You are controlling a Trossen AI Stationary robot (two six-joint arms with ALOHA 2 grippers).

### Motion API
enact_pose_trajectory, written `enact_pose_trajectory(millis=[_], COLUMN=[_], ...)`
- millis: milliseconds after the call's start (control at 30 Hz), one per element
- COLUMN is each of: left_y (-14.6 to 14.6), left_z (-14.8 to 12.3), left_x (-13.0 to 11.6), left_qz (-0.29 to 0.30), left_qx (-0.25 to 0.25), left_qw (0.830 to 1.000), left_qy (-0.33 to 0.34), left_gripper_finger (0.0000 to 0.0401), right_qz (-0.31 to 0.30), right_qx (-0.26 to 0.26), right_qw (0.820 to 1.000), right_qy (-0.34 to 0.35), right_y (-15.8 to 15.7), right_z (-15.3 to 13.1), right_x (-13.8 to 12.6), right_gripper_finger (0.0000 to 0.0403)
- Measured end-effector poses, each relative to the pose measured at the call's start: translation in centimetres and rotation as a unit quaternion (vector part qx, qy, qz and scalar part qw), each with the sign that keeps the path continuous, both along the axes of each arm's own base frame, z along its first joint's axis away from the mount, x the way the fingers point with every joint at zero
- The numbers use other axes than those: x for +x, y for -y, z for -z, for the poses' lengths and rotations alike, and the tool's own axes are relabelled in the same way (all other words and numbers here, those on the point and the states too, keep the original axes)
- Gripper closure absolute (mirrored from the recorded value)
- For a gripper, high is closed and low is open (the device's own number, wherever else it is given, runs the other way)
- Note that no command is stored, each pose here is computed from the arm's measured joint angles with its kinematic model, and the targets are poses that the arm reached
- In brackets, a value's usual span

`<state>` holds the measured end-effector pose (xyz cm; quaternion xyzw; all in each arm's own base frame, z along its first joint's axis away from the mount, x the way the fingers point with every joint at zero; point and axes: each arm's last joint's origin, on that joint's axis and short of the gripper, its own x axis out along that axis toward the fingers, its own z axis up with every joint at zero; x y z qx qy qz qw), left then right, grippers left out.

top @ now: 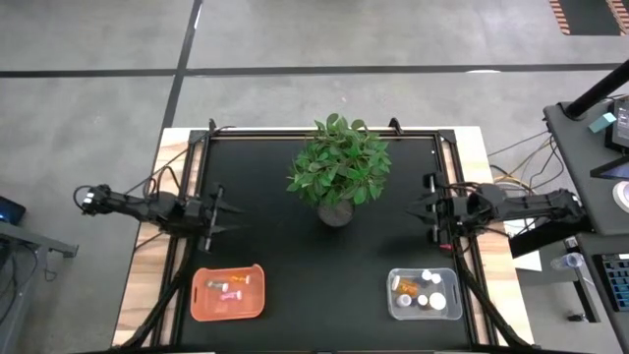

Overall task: Pick and place medicine bottles into bin by pill shape (circle, oval)
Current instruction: Return to Home Position

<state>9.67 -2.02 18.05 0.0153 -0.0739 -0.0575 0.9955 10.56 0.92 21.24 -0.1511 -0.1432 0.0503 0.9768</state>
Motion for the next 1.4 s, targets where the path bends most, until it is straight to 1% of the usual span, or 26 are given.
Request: enact_pose_trajectory(millis=[67, 133, 467, 800, 1033, 1200, 1333, 1400], left_y=[-0.1, -0.1, 0.0, 0.0, 0.0, 0.0, 0.0, 0.0], left_z=[-0.1, 0.2, 0.6, 0.6, 0.7, 1.0, 1.0, 1.0], left_x=[-0.2, -0.1, 0.2, 0.2, 0.2, 0.2, 0.2, 0.2], left_qz=[-0.004, -0.006, -0.006, -0.007, -0.010, -0.013, -0.013, -0.013], left_qx=[-0.002, 0.001, -0.006, -0.008, -0.032, -0.028, -0.029, -0.029], left_qw=[1.000, 1.000, 0.999, 0.999, 0.999, 0.998, 0.998, 0.998], left_qy=[0.005, -0.008, -0.032, -0.032, -0.035, -0.050, -0.049, -0.050], left_gripper_finger=[0.0226, 0.0226, 0.0226, 0.0226, 0.0226, 0.0226, 0.0226, 0.0229], right_qz=[0.005, 0.011, 0.044, 0.047, 0.055, 0.054, 0.054, 0.065], right_qx=[0.002, 0.006, 0.033, 0.052, 0.053, 0.058, 0.064, 0.066], right_qw=[1.000, 1.000, 0.998, 0.997, 0.997, 0.997, 0.996, 0.995], right_qy=[-0.006, -0.011, -0.035, -0.041, -0.016, 0.003, -0.008, -0.027], right_y=[0.1, 0.3, 1.1, 1.3, 1.4, 1.4, 1.4, 1.4], right_z=[0.4, 0.7, 2.3, 2.4, 1.9, 1.5, 1.8, 2.2], right_x=[0.1, 0.1, 0.3, 0.3, -0.2, -0.9, -1.3, -1.2], right_gripper_finger=[0.0360, 0.0360, 0.0360, 0.0360, 0.0360, 0.0360, 0.0360, 0.0360])
